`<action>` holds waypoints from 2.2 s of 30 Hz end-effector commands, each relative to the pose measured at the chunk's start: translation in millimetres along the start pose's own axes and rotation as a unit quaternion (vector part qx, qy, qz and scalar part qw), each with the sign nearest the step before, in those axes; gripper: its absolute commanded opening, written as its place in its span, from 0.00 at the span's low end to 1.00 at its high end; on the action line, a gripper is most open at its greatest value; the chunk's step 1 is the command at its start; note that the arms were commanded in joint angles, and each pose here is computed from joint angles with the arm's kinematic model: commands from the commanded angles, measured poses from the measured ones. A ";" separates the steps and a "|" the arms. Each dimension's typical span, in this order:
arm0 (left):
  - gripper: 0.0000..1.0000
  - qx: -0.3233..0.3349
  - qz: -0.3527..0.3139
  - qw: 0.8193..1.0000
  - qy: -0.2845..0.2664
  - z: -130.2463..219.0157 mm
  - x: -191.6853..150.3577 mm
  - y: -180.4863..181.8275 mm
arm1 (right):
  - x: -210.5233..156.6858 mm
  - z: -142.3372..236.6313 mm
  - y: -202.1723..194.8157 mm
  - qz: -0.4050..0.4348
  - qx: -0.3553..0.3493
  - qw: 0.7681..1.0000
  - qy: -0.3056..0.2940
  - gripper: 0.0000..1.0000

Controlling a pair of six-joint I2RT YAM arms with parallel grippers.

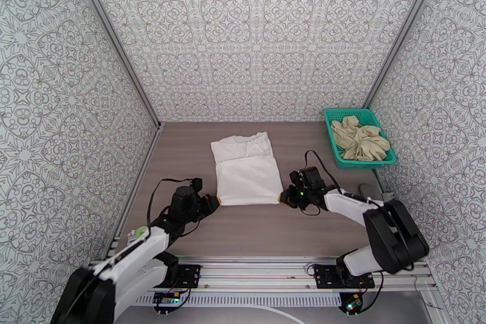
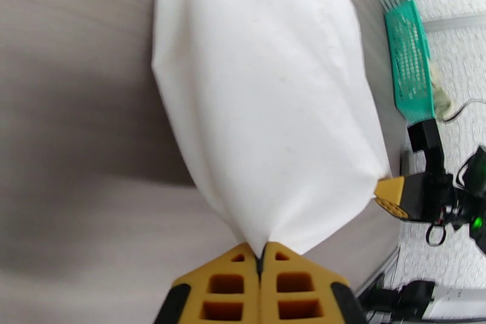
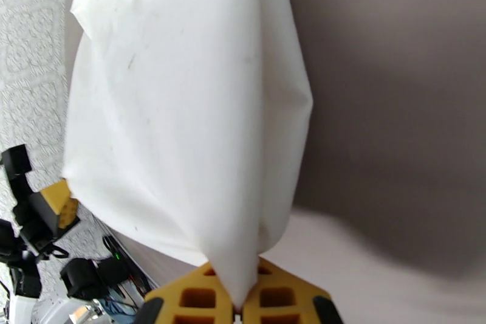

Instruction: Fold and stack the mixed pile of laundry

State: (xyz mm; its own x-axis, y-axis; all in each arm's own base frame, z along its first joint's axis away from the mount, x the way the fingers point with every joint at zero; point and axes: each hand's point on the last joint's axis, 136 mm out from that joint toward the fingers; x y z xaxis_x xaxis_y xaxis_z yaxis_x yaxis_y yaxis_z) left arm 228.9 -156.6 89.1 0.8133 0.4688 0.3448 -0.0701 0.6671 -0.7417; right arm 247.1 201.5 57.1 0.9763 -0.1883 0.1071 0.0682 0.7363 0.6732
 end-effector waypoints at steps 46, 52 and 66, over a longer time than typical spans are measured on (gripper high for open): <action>0.04 -0.026 0.017 0.994 -0.103 -123.1 315.9 0.9 | 322.9 -52.5 96.3 0.075 0.088 0.989 -0.091 0.10; 0.37 -0.061 0.042 0.989 -0.130 -147.8 336.1 24.7 | 346.4 -70.6 87.5 0.093 0.124 0.981 -0.120 0.43; 0.38 -0.050 -0.025 0.992 -0.114 -100.3 286.4 -37.4 | 294.1 -8.1 110.0 0.131 0.086 0.972 -0.172 0.46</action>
State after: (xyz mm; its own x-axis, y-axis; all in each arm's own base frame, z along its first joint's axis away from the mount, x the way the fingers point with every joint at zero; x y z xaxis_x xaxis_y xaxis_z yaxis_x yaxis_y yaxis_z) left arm 542.5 -72.5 151.9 0.6118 0.6396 0.4654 -0.0160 0.5982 -0.8012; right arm 551.1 213.9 133.1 0.8677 -0.2465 0.4317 -0.1632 0.6790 0.7158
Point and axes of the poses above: each hand's point on the last joint's axis, 136 mm out from that joint toward the fingers, its own z axis back along the fingers, its own y axis along the line the jaws close on, x = y × z, and after that the axes turned 2 degrees about z, right-handed
